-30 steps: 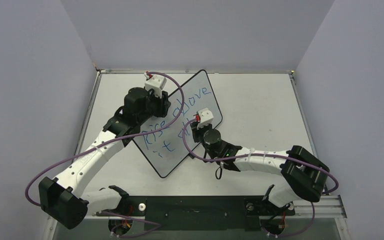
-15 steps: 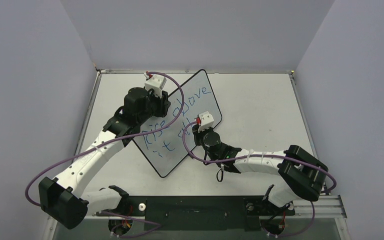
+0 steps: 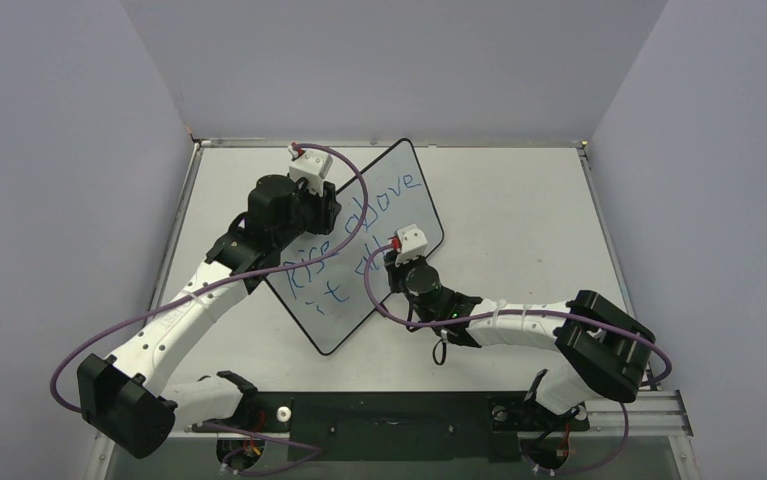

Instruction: Write a sentence on the whiteboard

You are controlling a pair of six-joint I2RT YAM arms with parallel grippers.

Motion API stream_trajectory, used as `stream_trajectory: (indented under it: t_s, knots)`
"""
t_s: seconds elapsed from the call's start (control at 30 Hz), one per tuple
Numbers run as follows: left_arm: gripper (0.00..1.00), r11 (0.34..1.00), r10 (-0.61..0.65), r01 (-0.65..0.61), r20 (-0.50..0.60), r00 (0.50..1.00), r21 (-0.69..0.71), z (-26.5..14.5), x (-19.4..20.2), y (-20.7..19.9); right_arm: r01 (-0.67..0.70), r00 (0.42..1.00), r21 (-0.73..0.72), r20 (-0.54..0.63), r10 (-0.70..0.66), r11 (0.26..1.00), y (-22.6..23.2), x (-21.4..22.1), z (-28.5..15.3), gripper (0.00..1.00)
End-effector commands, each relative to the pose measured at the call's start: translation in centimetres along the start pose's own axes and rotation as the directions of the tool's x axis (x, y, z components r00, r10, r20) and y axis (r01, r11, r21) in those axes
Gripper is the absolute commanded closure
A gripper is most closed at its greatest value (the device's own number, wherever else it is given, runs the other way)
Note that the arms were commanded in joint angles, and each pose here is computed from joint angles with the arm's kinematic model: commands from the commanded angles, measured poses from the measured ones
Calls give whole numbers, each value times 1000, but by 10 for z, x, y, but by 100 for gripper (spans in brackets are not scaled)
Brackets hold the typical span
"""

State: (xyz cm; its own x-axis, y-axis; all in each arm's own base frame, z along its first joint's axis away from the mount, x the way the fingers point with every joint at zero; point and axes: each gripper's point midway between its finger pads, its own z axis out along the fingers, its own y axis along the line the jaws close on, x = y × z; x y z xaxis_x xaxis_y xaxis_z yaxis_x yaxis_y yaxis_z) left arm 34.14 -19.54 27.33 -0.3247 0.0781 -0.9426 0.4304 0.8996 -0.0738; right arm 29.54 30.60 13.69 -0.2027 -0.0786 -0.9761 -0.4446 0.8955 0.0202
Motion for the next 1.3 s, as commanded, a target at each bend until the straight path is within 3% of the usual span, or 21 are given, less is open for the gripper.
stream_trajectory:
  t_s: [0.0, 0.87, 1.27]
  knots:
    - [100, 997, -12, 0, 163, 987, 72, -11, -52, -17, -10, 1000, -6, 10, 10, 1000, 2, -3, 2, 100]
    - [100, 998, -10, -2, 160, 987, 70, -10, -51, -17, 17, 999, 32, 45, -18, 999, -11, -30, 14, 100]
    - [100, 998, -10, -1, 164, 986, 68, -12, -53, -16, 3, 996, 41, 90, -7, 999, -19, -55, -2, 100]
